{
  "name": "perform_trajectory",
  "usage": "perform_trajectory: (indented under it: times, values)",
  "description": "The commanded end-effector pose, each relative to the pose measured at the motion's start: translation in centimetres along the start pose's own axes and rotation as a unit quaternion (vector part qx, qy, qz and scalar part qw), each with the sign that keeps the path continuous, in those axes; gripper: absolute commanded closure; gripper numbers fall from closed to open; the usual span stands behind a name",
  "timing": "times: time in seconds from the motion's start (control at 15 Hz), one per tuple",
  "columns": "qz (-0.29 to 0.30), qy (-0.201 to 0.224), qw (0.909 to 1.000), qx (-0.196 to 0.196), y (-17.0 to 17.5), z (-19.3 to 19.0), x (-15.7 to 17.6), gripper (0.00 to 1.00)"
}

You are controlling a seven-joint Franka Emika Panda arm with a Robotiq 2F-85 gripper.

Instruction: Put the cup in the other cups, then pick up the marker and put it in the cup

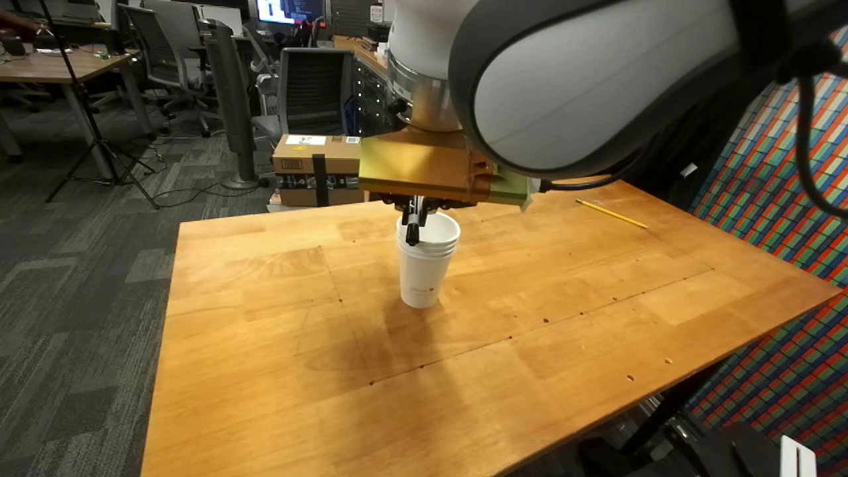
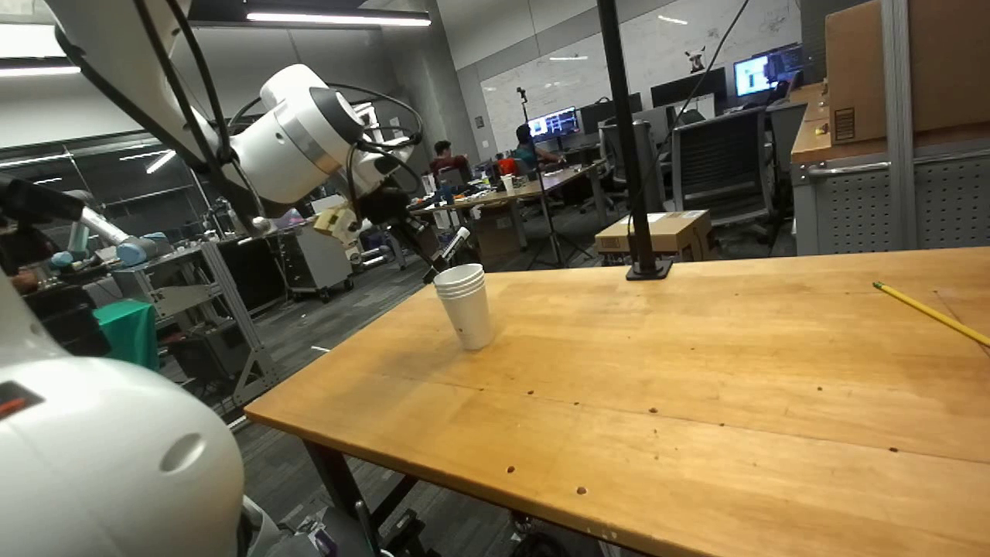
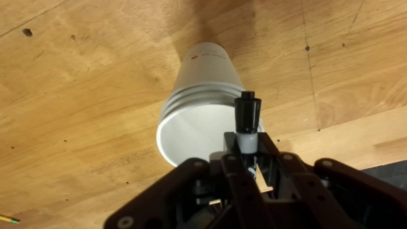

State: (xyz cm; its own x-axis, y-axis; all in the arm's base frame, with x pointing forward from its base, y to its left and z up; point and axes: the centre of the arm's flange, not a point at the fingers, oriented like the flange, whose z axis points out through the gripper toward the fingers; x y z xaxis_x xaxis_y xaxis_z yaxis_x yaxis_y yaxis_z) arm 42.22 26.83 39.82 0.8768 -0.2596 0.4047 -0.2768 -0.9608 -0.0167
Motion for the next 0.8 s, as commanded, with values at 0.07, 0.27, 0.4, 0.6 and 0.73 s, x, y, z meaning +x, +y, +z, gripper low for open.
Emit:
perform_trajectory:
  times: [0.07, 0.27, 0.4, 0.6, 0.73]
  values:
    - [0.009, 0.027, 0.9996, 0.007, 0.0, -1.0, 1.9, 0.9]
    - [0.011, 0.036, 0.9993, 0.009, 0.2, -1.2, 3.0, 0.9]
    - [0.006, 0.041, 0.9991, 0.008, 0.6, -1.0, 3.2, 0.9]
    - [0.006, 0.045, 0.9989, 0.009, 1.3, -0.5, 3.3, 0.9]
    - [0.004, 0.051, 0.9986, 0.015, 1.6, -0.2, 3.2, 0.9]
